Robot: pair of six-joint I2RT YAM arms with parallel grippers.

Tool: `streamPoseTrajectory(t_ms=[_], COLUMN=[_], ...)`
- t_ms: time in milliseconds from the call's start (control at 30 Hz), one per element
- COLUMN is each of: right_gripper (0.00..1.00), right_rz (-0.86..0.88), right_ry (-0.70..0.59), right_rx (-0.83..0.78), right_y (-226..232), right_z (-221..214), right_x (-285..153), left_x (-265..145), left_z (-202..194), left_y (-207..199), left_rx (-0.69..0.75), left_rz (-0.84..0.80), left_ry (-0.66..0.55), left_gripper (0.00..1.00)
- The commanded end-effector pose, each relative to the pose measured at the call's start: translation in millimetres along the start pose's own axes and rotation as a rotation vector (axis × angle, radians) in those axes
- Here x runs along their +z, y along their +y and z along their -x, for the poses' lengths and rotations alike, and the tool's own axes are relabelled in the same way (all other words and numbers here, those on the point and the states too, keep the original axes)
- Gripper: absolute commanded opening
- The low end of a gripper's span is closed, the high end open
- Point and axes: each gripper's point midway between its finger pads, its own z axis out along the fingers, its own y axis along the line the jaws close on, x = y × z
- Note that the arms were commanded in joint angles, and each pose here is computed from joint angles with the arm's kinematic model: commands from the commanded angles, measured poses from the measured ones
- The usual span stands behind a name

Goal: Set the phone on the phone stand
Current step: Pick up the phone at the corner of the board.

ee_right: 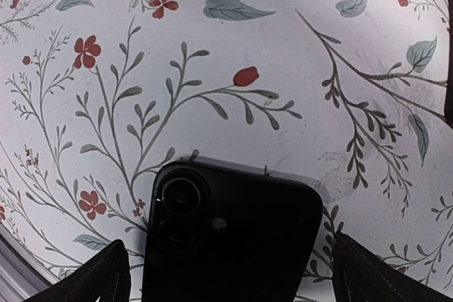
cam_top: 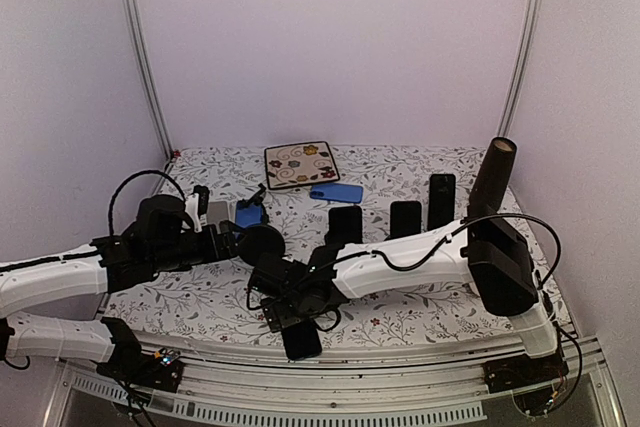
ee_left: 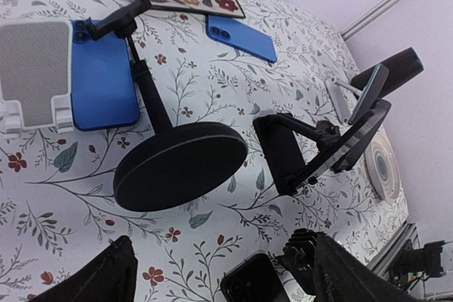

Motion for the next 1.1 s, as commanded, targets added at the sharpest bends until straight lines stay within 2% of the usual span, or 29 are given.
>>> streamPoseTrajectory(t_ms=[0, 167, 567, 1067], right_gripper=[0.99, 0.99, 0.86, 0.71], right_rz=[-0.017, -0.036, -0.118, -0.095], right_ry=[0.026, 0.048, 0.101, 0.070], right_rx=[-0.044, -0.066, -0.136, -0.075], right_y=[4.4, 2.8, -5.4, -19.7], right_z=[-4.0, -8.9, -19.2, -1.4], right_x=[6.9, 14.1, 37.7, 33.3], left_x=[-2.1, -3.2, -1.7, 2.3], left_z=[0.6, 2.0, 1.4, -5.4], left_y=[-0.1, 1.0, 3.9, 4.7], left_rx=[-0.001, -0.004, -0.017, -0.020], left_rz=[-0.005, -0.001, 0.008, 0.002], left_ry=[-0.020, -0.030, -0.035, -0.012], left_gripper=[0.86, 0.86, 0.86, 0.86])
